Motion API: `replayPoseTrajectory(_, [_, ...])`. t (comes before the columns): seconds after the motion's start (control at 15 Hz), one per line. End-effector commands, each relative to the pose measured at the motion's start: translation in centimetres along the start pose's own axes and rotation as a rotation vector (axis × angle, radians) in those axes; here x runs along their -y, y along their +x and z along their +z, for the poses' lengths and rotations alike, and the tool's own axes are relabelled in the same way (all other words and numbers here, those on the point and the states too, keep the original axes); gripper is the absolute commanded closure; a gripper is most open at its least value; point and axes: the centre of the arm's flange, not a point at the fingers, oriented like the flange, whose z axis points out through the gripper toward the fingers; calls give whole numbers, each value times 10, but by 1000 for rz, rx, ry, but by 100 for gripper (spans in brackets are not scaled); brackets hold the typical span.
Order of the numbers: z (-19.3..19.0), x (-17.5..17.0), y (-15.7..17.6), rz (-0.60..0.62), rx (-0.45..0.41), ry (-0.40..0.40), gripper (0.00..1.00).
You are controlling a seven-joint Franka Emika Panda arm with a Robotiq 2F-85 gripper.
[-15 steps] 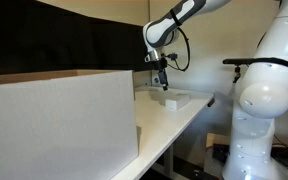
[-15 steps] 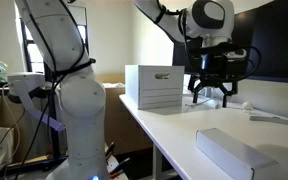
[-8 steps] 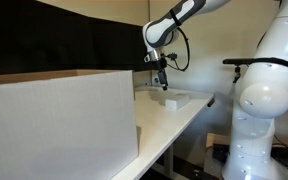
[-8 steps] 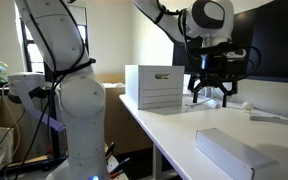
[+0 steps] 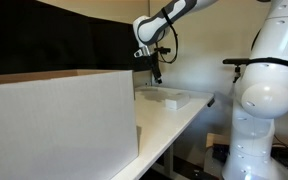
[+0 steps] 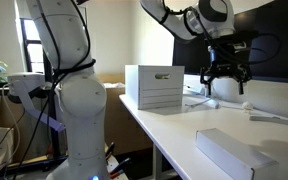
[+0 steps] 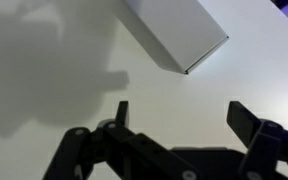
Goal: Put the small box in the large box
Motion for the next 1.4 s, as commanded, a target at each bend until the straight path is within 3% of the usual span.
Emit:
replayPoseTrajectory(0.0, [-6,-40,-14,-188,4,-67,0])
replayPoseTrajectory(0.4, [2,-83,-57,-490,-7,-138,0])
replayPoseTrajectory(0.93, [28,-111,-122,-873,-27,-226,0])
replayPoseTrajectory(1.33, [56,-115,-168,-962,-25,-234,0])
